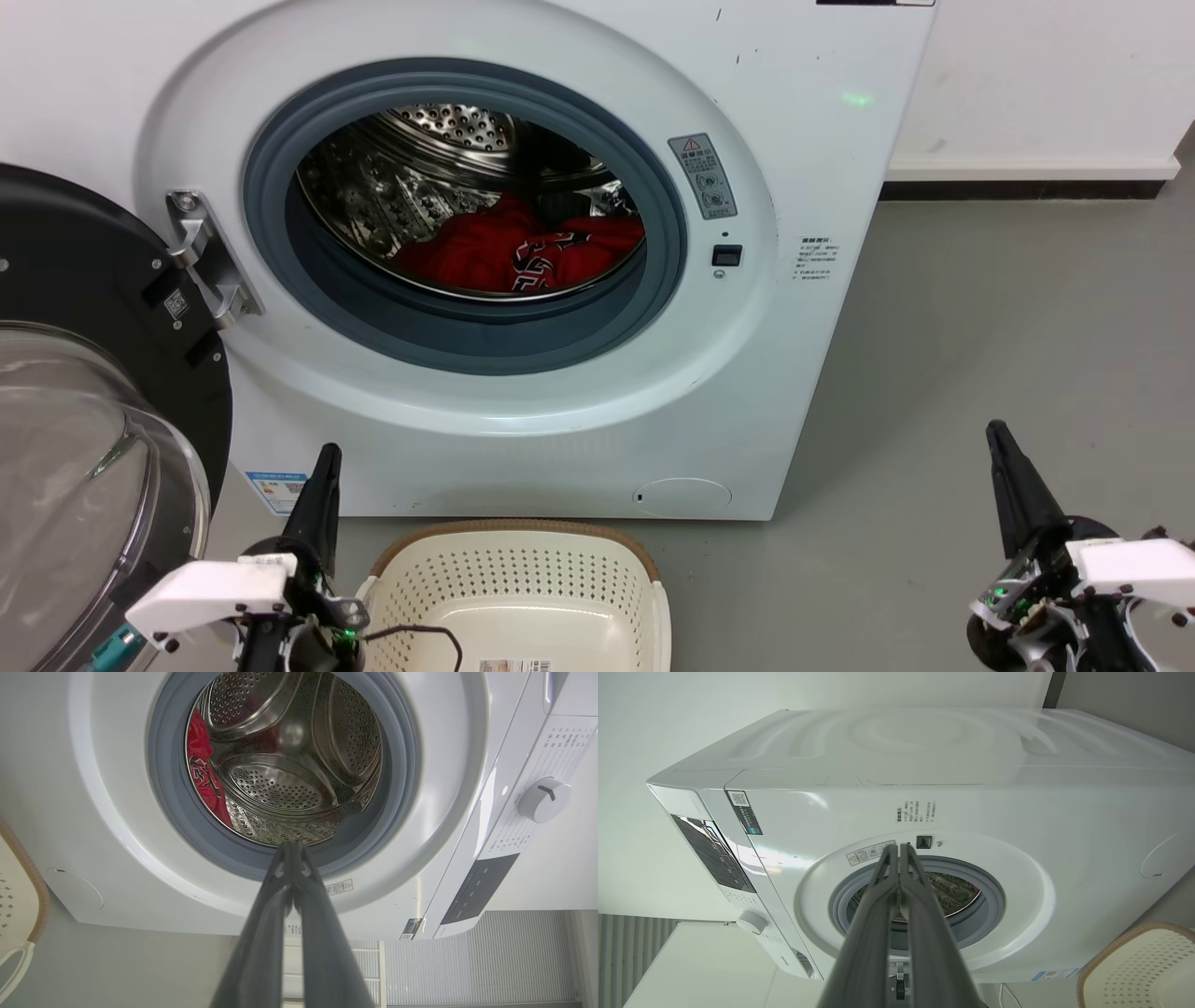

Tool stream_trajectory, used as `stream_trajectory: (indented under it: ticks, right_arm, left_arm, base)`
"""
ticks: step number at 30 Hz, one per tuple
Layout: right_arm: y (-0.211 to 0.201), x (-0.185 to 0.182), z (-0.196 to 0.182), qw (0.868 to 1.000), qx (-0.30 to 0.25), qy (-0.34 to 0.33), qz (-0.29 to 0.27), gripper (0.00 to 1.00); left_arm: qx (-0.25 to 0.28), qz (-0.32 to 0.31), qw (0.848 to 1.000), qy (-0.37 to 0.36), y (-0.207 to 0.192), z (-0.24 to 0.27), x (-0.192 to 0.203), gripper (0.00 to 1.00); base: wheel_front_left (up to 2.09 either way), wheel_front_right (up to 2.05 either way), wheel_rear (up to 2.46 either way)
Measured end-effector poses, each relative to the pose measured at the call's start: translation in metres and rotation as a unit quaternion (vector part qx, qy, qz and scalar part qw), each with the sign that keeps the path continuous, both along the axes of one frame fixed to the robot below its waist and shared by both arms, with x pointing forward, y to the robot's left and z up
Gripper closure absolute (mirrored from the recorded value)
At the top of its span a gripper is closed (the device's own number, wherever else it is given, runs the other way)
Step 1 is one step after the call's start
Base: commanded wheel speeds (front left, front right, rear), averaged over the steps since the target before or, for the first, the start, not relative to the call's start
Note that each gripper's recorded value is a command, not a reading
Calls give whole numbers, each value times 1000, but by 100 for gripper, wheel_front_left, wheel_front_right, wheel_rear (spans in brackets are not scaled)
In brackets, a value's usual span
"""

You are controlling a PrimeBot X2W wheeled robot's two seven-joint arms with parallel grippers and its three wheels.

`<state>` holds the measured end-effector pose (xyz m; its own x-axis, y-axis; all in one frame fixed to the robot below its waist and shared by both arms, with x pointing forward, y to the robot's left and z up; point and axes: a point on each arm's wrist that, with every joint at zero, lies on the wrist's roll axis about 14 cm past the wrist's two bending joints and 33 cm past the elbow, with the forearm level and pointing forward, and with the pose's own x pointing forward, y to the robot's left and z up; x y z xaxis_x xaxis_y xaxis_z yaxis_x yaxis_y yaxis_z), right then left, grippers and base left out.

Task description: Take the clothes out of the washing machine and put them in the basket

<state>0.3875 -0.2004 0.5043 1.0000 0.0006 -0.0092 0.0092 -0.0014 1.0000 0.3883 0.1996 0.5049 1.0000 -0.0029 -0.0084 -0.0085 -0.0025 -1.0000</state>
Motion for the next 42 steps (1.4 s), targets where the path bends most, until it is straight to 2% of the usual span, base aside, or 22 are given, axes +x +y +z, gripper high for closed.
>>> stream_trajectory:
  ticks: [7, 18, 25, 32, 37, 42]
  right_arm:
    - [-1, -14, -29, 999, 3, 43, -5, 0]
    - [-3, -15, -26, 999, -16, 38, -23, 0]
    - [-17, -20, -33, 994, -85, 54, -44, 0]
    - [-25, -18, -20, 980, -188, 41, -53, 0]
    - [-27, -15, -3, 963, -264, 18, -57, 0]
    - [-23, -12, 20, 937, -344, -14, -59, 0]
  left_arm:
    - [-2, 2, 999, 45, -1, -30, -14, 0]
    - [37, 23, 998, 42, 6, -27, -15, 0]
    - [82, 49, 994, 44, 20, -26, -17, 0]
    - [143, 72, 987, 35, 33, -13, -16, 0]
    - [186, 88, 978, 20, 40, 2, -14, 0]
    - [228, 102, 968, 4, 44, 18, -13, 0]
  base:
    - [0, 0, 0]
    - [0, 0, 0]
    - [0, 0, 0]
    - [0, 0, 0]
    - [0, 0, 0]
    - [0, 0, 0]
